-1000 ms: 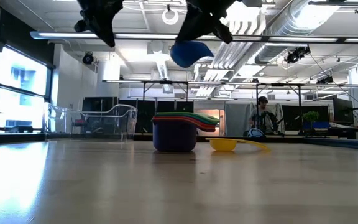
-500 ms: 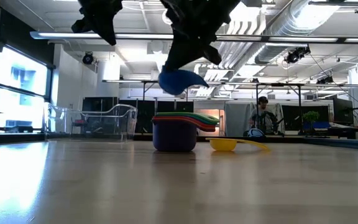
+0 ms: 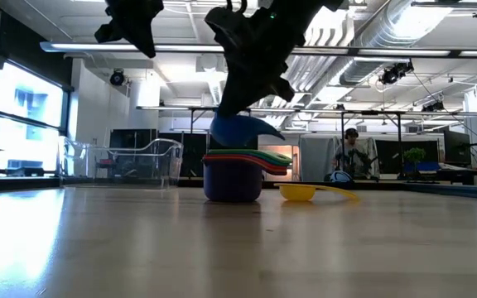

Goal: Nest measuring cups in basket
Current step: Stack the blue measuring cup on top of the green measuring cup

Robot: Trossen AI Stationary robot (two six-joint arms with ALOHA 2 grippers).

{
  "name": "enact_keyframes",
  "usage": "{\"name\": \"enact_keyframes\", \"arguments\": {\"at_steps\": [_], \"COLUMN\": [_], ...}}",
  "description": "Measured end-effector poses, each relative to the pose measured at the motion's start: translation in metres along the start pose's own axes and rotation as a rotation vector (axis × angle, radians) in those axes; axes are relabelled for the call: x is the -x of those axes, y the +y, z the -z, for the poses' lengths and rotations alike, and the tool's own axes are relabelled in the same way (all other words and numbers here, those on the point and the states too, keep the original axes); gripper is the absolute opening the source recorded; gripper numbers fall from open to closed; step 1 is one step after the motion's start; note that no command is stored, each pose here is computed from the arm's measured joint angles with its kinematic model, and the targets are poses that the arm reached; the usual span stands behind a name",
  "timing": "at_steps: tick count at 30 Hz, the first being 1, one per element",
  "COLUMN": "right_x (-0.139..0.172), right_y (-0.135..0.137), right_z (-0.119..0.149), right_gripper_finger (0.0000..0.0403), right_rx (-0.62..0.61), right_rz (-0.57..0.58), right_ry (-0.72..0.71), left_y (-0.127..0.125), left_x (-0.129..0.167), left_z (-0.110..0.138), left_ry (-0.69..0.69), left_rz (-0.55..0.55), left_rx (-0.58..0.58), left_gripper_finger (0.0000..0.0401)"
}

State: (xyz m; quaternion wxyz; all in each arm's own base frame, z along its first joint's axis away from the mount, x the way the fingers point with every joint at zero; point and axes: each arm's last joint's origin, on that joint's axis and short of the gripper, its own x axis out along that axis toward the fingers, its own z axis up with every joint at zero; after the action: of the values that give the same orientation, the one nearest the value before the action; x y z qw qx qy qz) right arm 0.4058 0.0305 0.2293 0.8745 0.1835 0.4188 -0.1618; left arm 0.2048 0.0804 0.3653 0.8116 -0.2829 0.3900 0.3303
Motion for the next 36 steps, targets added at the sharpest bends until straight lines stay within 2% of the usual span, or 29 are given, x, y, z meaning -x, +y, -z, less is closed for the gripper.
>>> {"name": "enact_keyframes", "arguments": {"at_steps": [13,30,33,36], "right_x": [-0.0069,-0.0081,-0.0081,-0.0081], "right_y": [-0.0030,-0.0024,-0.0019,-0.0019], "right_z": [0.0056,0.0059,0.0062,0.0062], "right_gripper_finger": [0.0000,0.0000,0.0011,0.0038], "right_rx": [0.021,0.016,0.012,-0.010], "right_rz": [0.031,0.013,-0.002,-0.001], "right_ry": [0.050,0.058,0.067,0.067], "left_y": [-0.0010,-0.0010,-0.0010,-0.0010], "left_x": [0.0001,0.0001,0.0001,0.0001], "left_z": [0.0006,0.0006,0.0006,0.0006], "left_ry": [0.001,0.001,0.000,0.000], "left_rz": [0.003,0.002,0.002,0.002], "left_rx": [-0.002,-0.014,-0.038,-0.039], "left_gripper_finger": [0.0003,0.0003,0.0003,0.0003]}}
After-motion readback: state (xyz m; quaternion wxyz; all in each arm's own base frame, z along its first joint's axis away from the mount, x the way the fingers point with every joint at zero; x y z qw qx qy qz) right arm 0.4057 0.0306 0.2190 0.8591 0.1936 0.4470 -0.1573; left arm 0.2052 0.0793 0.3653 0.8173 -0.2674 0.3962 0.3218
